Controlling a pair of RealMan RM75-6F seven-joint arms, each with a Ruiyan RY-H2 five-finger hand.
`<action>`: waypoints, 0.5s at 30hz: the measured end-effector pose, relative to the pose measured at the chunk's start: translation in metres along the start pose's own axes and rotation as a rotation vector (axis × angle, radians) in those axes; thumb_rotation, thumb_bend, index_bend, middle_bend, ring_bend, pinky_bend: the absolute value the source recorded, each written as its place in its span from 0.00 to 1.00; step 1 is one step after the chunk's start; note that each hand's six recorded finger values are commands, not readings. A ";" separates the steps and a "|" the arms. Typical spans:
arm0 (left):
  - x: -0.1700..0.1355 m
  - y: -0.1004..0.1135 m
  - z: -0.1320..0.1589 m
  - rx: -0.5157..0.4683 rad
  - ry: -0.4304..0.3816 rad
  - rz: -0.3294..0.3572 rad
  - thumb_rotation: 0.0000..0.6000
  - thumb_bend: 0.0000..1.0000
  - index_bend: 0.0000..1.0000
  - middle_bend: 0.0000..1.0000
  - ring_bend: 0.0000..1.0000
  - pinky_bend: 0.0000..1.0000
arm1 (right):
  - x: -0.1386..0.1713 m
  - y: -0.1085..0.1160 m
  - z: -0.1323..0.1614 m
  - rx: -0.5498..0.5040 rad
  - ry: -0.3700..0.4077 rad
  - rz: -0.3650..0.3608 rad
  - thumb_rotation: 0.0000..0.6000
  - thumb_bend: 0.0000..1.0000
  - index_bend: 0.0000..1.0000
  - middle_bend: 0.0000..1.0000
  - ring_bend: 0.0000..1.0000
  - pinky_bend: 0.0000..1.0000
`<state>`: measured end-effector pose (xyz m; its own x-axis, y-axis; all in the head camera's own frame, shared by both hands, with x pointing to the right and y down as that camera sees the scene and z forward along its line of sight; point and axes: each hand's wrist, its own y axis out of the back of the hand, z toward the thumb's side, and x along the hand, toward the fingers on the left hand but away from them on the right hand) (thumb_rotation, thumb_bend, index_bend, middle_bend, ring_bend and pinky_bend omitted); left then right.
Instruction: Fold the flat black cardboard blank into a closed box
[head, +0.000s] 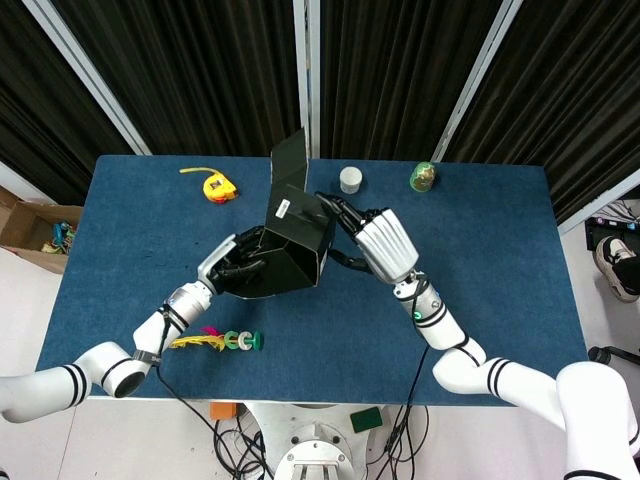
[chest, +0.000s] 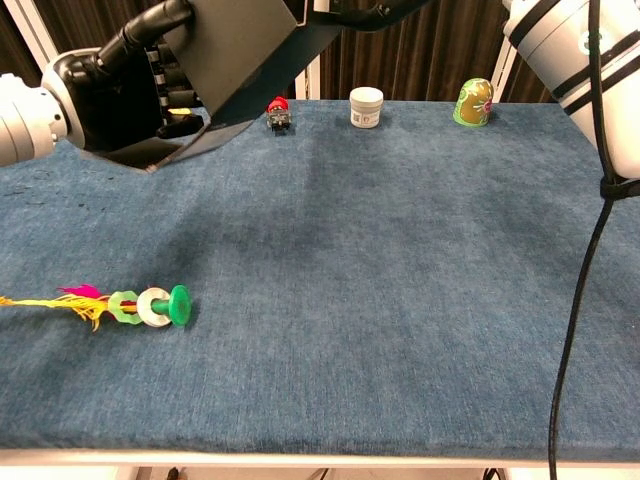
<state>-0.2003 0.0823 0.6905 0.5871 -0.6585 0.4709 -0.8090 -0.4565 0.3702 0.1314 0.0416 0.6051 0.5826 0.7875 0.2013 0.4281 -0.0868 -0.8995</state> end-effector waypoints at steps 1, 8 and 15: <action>0.000 0.001 -0.001 0.005 0.002 0.003 0.76 0.06 0.30 0.31 0.51 0.85 | 0.000 0.000 0.000 0.000 -0.002 0.000 1.00 0.06 0.11 0.23 0.75 1.00; 0.001 0.007 -0.004 0.060 -0.003 0.025 0.76 0.06 0.30 0.31 0.51 0.85 | 0.001 0.001 -0.001 -0.011 -0.010 0.019 1.00 0.06 0.04 0.17 0.75 1.00; 0.002 0.014 -0.009 0.129 -0.001 0.054 0.76 0.06 0.30 0.31 0.51 0.85 | 0.003 0.006 -0.007 -0.021 -0.020 0.033 1.00 0.06 0.03 0.17 0.75 1.00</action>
<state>-0.2104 0.0793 0.7039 0.5428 -0.6845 0.4866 -0.8363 -0.4939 0.2381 0.1410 0.0390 0.6027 0.5830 0.7959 0.1634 0.4236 -0.1261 -0.8970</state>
